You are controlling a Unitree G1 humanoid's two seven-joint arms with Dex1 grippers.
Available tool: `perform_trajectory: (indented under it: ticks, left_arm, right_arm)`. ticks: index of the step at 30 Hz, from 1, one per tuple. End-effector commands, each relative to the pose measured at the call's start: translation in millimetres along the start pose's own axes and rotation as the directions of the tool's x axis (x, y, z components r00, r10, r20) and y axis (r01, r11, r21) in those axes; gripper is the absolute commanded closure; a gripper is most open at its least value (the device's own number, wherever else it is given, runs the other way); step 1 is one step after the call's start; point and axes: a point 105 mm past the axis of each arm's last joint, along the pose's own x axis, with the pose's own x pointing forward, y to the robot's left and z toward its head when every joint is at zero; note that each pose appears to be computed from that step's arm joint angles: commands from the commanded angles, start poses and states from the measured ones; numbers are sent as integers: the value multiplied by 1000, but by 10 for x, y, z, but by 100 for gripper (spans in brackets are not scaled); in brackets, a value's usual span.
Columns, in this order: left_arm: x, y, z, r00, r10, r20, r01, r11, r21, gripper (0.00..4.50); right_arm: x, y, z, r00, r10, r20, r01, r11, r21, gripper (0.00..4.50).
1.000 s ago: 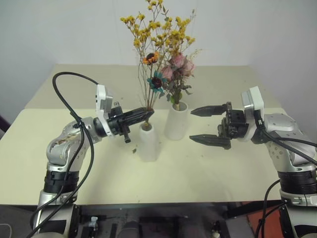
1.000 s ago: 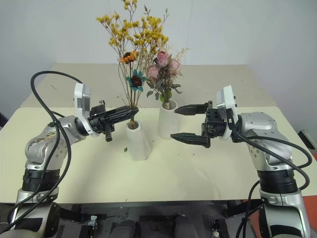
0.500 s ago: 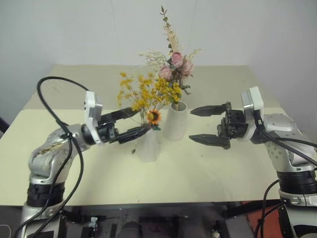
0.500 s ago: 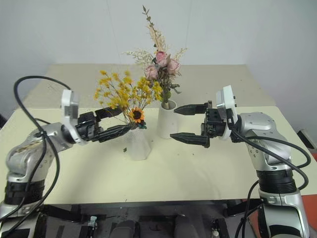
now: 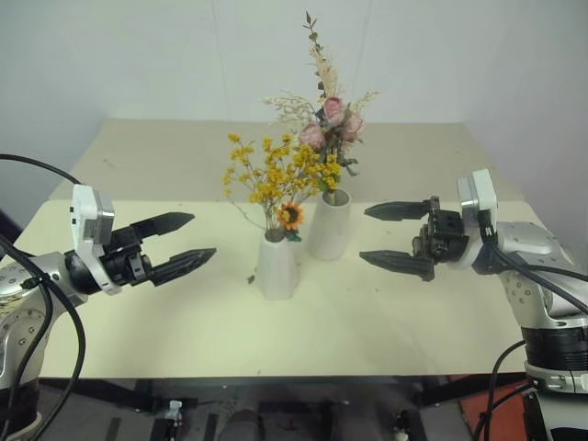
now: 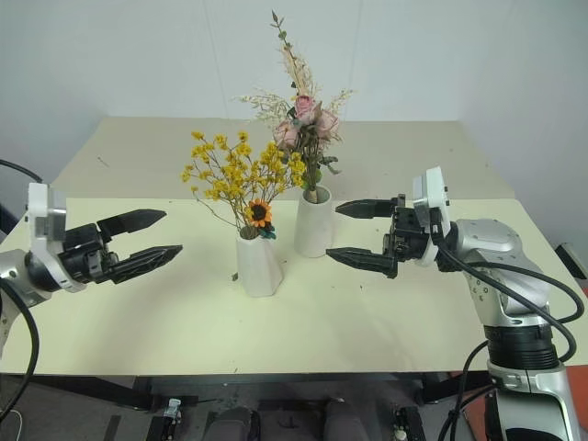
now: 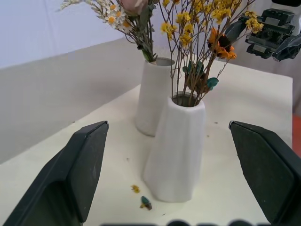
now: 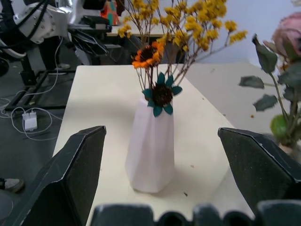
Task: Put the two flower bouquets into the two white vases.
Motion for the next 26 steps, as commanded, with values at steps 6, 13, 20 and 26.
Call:
perform_trajectory:
  ticks: [6,13,20,26]
  left_arm:
    - [-118,-82,208,999,-25,26,23,998,65,3]
    - [-110,-74,225,999,-30,25,28,997,70,3]
    - [-82,-98,227,999,-37,35,34,997,74,3]
    - [-90,-104,240,998,-42,40,40,997,71,3]
  right_arm:
    - [-190,-56,40,996,-92,-5,92,995,-31,0]
    - [-231,-44,17,993,-116,-15,116,993,-30,0]
    - [-263,-24,8,992,-127,-22,126,991,-32,0]
    - [-266,-21,7,990,-136,-25,135,990,-32,0]
